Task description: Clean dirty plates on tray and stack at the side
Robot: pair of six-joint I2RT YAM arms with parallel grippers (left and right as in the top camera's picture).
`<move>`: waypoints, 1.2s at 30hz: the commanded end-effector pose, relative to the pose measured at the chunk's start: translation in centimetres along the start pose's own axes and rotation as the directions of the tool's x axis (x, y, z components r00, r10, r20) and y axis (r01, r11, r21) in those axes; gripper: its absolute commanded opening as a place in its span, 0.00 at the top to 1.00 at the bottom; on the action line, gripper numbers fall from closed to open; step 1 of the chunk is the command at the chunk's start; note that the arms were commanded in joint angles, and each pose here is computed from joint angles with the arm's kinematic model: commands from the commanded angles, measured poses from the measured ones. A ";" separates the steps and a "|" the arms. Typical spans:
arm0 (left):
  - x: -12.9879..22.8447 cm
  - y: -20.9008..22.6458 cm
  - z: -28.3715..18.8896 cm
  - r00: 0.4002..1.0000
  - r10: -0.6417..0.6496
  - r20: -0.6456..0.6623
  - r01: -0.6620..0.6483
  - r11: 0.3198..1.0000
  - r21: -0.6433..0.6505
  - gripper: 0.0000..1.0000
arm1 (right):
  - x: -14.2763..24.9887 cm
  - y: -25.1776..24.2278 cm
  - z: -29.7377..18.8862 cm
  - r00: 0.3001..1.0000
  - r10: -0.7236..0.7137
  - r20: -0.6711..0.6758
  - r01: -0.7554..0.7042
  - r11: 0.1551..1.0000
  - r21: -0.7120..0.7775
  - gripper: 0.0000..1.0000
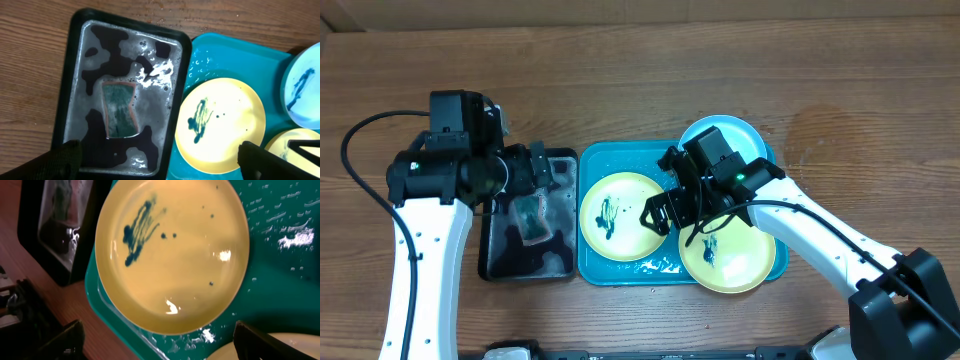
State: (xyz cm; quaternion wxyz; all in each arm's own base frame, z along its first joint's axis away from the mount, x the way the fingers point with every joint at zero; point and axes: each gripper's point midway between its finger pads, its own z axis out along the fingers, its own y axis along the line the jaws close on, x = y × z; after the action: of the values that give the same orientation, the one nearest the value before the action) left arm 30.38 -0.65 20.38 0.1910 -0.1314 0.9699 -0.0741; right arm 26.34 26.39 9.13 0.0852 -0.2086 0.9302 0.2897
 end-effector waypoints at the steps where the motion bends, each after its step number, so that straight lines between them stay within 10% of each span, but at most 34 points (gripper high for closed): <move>1: -0.3 -0.1 0.9 1.000 0.011 -0.030 -0.010 1.000 0.006 0.00 | -2.2 -1.1 0.0 0.993 0.082 0.083 -0.088 0.994 0.072 0.07; 13: 0.0 0.1 1.7 0.998 0.006 -0.069 -0.007 1.000 -0.004 0.00 | -2.2 -4.2 5.0 0.961 0.270 0.056 -0.275 0.955 0.109 0.28; 24: 0.0 0.1 1.7 0.998 0.007 -0.066 -0.007 1.000 -0.003 0.16 | -1.5 -5.1 6.0 0.948 0.316 0.040 -0.319 0.939 0.128 0.91; 26: 0.0 0.1 1.7 0.998 0.007 -0.066 -0.007 1.000 -0.003 0.00 | -1.4 -5.2 6.0 0.947 0.318 0.039 -0.320 0.938 0.134 0.93; 36: 0.0 0.1 1.7 0.998 0.007 -0.066 -0.007 1.000 -0.004 0.04 | -0.7 -5.7 6.3 0.944 0.327 0.034 -0.328 0.933 0.149 0.96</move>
State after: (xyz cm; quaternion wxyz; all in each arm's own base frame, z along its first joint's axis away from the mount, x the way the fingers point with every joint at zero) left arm 30.72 -0.76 18.29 0.1514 -0.1299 0.9772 -0.0732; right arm 29.97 25.80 1.58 0.0591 -0.0437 0.9714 0.2260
